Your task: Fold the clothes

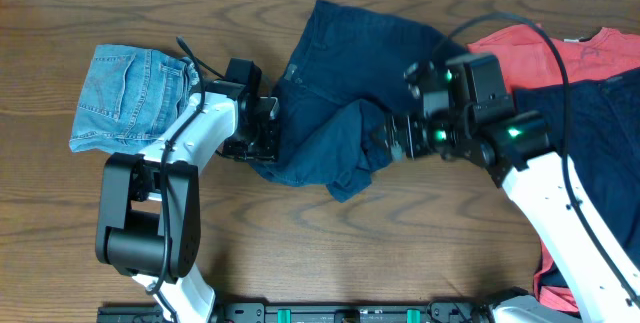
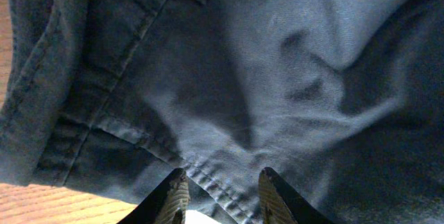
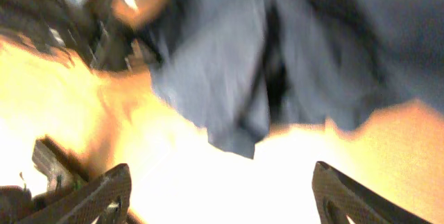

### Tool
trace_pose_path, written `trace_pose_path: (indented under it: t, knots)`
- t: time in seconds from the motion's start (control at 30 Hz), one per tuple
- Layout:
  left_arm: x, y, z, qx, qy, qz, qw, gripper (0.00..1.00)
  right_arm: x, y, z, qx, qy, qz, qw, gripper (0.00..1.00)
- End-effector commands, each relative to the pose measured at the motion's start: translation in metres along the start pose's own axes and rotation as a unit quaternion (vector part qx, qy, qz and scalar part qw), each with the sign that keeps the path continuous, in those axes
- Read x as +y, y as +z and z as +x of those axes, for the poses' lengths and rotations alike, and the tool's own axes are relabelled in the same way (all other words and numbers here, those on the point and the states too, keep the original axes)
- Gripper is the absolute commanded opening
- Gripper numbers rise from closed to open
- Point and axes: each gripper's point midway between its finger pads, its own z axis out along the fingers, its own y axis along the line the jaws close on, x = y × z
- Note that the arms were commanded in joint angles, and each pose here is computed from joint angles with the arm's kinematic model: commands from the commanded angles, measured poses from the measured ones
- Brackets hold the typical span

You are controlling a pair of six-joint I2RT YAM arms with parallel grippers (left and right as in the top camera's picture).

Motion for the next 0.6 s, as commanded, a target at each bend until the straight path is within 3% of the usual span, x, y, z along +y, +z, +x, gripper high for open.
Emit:
trace_pose_path:
  t: [0.0, 0.13, 0.27, 0.57]
  knots:
    - [-0.001, 0.002, 0.001, 0.004, 0.005, 0.005, 1.000, 0.36, -0.014, 0.020, 0.039, 0.078, 0.011, 0.035, 0.996, 0.73]
    - [-0.001, 0.002, 0.000, 0.001, 0.006, 0.005, 1.000, 0.36, -0.024, 0.060, 0.094, 0.158, 0.024, 0.050, 0.986, 0.64]
    - [-0.001, 0.002, 0.000, 0.000, 0.006, 0.005, 1.000, 0.36, -0.033, 0.100, 0.128, 0.191, 0.007, 0.053, 0.980, 0.61]
    - [-0.001, 0.002, -0.001, 0.000, 0.006, 0.005, 1.000, 0.36, -0.033, 0.155, 0.119, 0.160, -0.026, 0.038, 0.986, 0.74]
